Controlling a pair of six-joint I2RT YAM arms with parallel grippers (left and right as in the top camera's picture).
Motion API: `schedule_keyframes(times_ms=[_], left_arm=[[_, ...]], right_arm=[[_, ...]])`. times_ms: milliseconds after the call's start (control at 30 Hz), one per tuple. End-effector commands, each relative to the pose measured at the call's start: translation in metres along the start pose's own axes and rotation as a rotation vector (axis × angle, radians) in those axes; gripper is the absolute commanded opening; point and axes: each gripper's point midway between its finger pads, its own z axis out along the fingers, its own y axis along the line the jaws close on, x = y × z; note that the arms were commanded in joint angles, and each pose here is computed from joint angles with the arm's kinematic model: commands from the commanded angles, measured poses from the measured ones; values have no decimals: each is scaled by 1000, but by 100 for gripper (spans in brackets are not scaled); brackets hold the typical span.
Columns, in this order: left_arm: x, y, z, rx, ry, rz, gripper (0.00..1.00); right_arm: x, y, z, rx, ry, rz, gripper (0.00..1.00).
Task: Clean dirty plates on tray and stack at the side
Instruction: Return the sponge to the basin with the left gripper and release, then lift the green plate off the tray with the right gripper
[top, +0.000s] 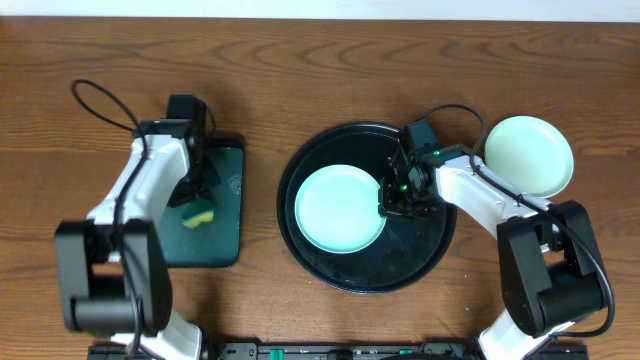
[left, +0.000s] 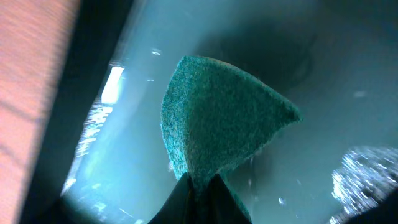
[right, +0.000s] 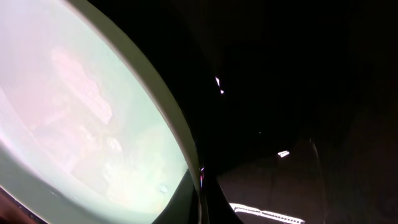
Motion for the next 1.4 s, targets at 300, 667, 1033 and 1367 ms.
schedule_keyframes(times_ms=[300, 667, 1033, 1367], left_arm=[[1, -9, 7, 35, 17, 22, 54], [17, -37, -125, 353, -243, 90, 78], [54, -51, -194, 518, -397, 211, 79], [60, -58, -193, 526, -383, 240, 79]], right_arm=[[0, -20, 4, 79, -8, 12, 1], [0, -14, 4, 50, -3, -37, 2], [12, 21, -34, -195, 41, -12, 2], [41, 27, -76, -428, 169, 50, 1]])
